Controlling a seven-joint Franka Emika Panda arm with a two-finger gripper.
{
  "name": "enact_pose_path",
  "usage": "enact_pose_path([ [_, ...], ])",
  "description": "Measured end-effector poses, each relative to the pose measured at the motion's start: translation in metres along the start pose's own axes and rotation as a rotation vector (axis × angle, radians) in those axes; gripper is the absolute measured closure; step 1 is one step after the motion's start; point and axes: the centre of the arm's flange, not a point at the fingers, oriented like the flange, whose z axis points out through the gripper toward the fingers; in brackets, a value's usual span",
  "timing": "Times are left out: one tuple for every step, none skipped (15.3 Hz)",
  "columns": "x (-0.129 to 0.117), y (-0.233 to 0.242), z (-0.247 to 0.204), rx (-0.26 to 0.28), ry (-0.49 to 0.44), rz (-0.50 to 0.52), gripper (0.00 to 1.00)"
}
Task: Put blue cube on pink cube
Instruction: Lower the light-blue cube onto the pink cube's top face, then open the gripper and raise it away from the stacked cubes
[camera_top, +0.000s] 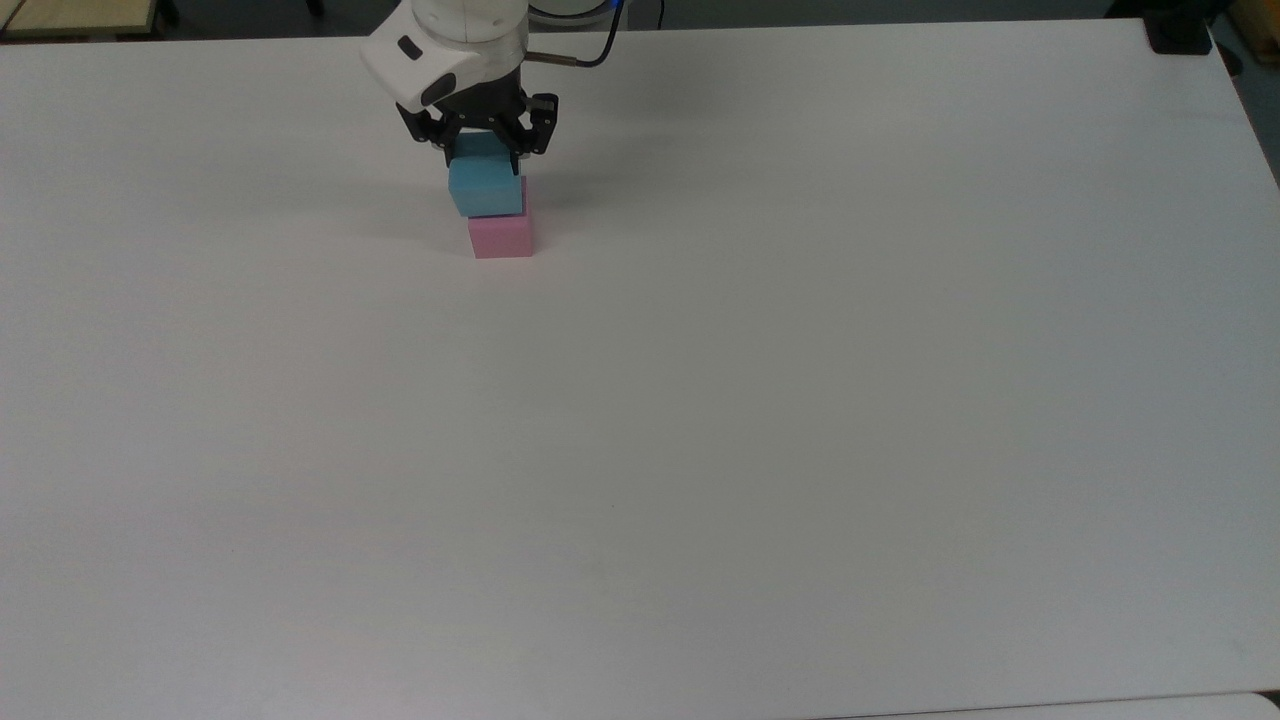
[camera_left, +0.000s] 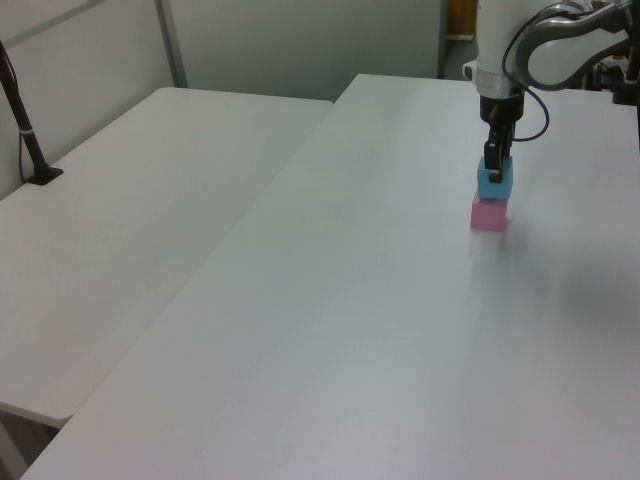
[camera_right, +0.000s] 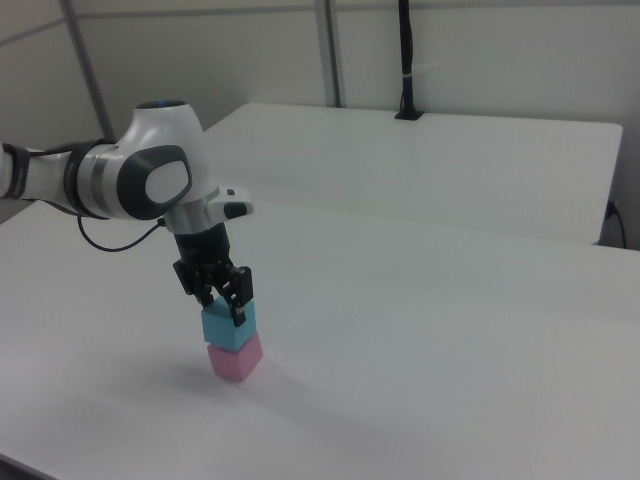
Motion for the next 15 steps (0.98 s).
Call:
enact_pose_path([
  [0.0, 0.0, 0.001, -0.001, -0.002, -0.002, 0.37],
  [0.0, -0.001, 0.002, -0.002, -0.004, -0.002, 0.3],
  [0.001, -0.001, 0.003, -0.002, -0.006, -0.003, 0.21],
  [0.001, -0.001, 0.004, -0.002, -0.006, -0.003, 0.13],
  [0.001, -0.001, 0.004, -0.002, -0.006, -0.003, 0.03],
  [0.001, -0.001, 0.004, -0.002, -0.006, -0.003, 0.0],
  [0.001, -0.001, 0.004, -0.002, -0.006, -0.003, 0.0],
  [0.001, -0.001, 0.004, -0.002, -0.006, -0.003, 0.0],
  [0.001, -0.001, 0.004, -0.002, -0.006, -0.003, 0.0],
  [0.001, -0.001, 0.003, -0.002, -0.004, -0.003, 0.0],
  [0.002, 0.0, 0.001, -0.003, 0.0, -0.002, 0.0],
  [0.004, 0.001, -0.003, -0.003, 0.009, 0.005, 0.0],
  [0.006, 0.003, -0.01, -0.003, 0.021, 0.015, 0.0],
  [0.009, 0.006, -0.02, -0.004, 0.029, 0.03, 0.0],
  [0.013, 0.011, -0.035, -0.005, 0.033, 0.052, 0.0],
])
